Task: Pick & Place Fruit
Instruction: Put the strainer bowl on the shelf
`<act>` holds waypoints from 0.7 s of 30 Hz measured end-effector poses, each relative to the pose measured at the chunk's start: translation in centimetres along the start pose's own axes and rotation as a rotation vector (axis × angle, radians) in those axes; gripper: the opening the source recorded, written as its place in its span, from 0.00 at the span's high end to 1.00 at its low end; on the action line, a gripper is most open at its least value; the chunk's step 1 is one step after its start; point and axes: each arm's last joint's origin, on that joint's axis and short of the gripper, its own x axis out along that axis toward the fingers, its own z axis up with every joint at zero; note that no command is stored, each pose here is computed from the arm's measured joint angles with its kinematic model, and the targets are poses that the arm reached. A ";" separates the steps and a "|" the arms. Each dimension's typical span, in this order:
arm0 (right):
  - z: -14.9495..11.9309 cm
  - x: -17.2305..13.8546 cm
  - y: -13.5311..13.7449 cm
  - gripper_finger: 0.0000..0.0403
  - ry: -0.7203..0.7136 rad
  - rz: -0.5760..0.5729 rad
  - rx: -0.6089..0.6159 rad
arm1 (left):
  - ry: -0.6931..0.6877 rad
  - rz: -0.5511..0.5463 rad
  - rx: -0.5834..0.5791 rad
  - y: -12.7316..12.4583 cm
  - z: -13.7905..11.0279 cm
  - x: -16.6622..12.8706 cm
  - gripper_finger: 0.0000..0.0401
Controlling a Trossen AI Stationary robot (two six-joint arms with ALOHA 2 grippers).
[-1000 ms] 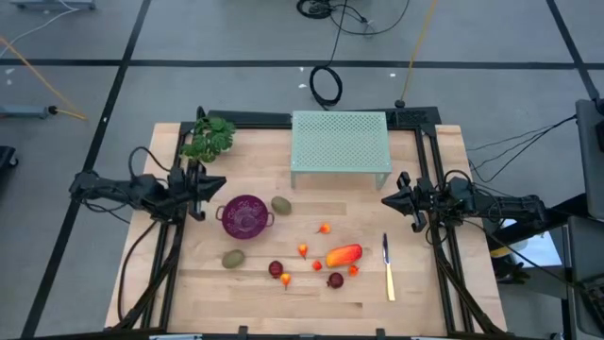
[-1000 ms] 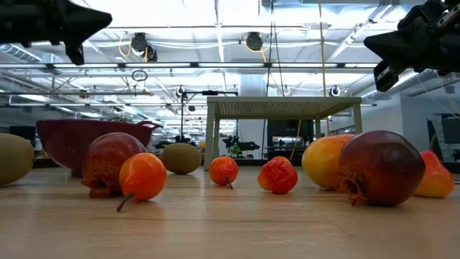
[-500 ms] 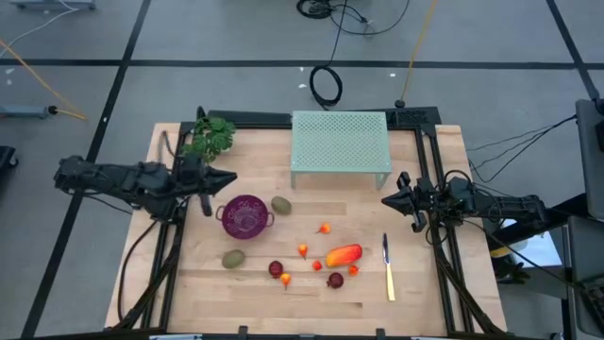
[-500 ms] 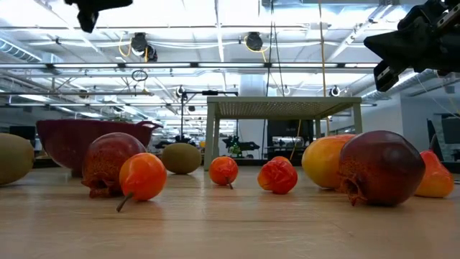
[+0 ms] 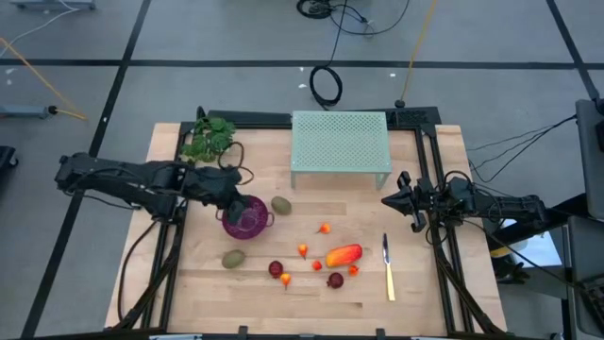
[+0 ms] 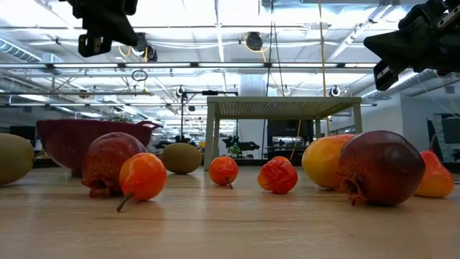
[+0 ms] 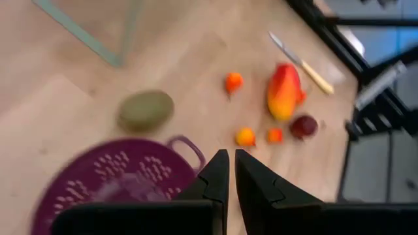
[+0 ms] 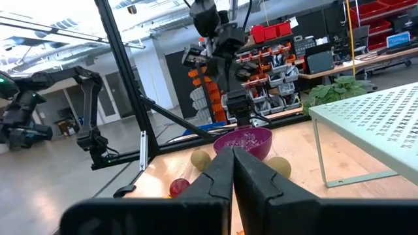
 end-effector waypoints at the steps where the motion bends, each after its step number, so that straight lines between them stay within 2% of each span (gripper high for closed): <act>1: 0.0 0.0 0.0 0.99 0.000 0.000 0.000 | 0.018 -0.013 0.009 0.0 0.0 0.1 0.94; 11: 0.0 0.0 0.0 0.99 0.000 0.000 0.000 | 0.026 -0.033 0.084 -0.2 0.1 0.3 0.94; 21: 0.0 0.0 0.0 0.99 0.001 0.000 0.000 | 0.009 0.000 0.052 0.0 0.1 0.3 0.94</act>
